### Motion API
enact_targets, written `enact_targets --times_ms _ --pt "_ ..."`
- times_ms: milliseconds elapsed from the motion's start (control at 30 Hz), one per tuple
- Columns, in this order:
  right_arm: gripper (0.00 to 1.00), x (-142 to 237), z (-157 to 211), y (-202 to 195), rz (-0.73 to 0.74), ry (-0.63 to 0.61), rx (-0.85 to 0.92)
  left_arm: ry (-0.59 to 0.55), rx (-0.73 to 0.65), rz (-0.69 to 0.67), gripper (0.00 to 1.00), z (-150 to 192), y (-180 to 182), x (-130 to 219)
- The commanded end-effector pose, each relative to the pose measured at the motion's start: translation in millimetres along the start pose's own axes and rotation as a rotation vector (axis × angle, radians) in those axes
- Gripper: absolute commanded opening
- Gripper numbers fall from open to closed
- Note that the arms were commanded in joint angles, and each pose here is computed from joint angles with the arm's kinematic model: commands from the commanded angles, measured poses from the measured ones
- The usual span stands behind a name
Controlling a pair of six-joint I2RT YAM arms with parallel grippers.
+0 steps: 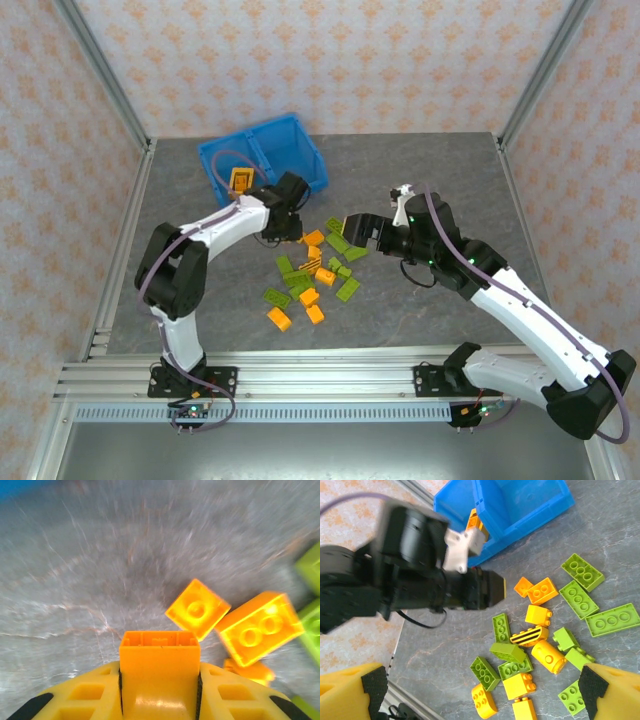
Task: Sort the legos into containers by color
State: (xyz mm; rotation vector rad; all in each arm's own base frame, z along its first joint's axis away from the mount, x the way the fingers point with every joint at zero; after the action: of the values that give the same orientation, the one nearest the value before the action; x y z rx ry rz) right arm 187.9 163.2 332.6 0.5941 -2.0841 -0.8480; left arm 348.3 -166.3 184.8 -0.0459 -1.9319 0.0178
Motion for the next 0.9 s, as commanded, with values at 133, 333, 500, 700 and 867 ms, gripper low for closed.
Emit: enact_targets --times_ms 133,333,500,700,867 --pt "0.99 11.4 -3.2 16.1 -0.137 -0.025 0.012 -0.152 0.093 -0.076 0.31 -70.8 58.1 52.7" --pt "0.99 16.3 -1.5 13.4 -0.12 -0.027 0.01 -0.183 0.176 -0.115 0.31 -129.2 97.7 41.7" --pt "0.99 24.8 0.1 10.5 -0.11 -0.051 0.006 -0.185 0.256 -0.189 0.31 -161.3 128.8 18.2" --pt "0.99 30.6 1.2 8.8 -0.096 -0.059 0.01 -0.18 0.287 -0.284 0.34 -179.3 155.5 -1.7" --pt "1.0 27.8 0.4 9.1 -0.096 -0.059 0.005 -0.202 0.29 -0.289 0.44 -183.0 159.5 5.6"
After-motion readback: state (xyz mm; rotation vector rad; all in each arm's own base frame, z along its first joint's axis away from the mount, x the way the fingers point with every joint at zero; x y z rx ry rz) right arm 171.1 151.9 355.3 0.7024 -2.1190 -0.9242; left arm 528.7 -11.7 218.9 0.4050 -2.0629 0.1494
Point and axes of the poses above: each hand's point on the last joint's axis, 136 mm out from that joint toward the fingers, its own x axis back along the fingers, its own y axis along the line the jaws close on, z = x × y, the point moved 10 cm from there along x, back along the fingers, and after that the axes turned 10 degrees about -x, right-handed, at the moved point
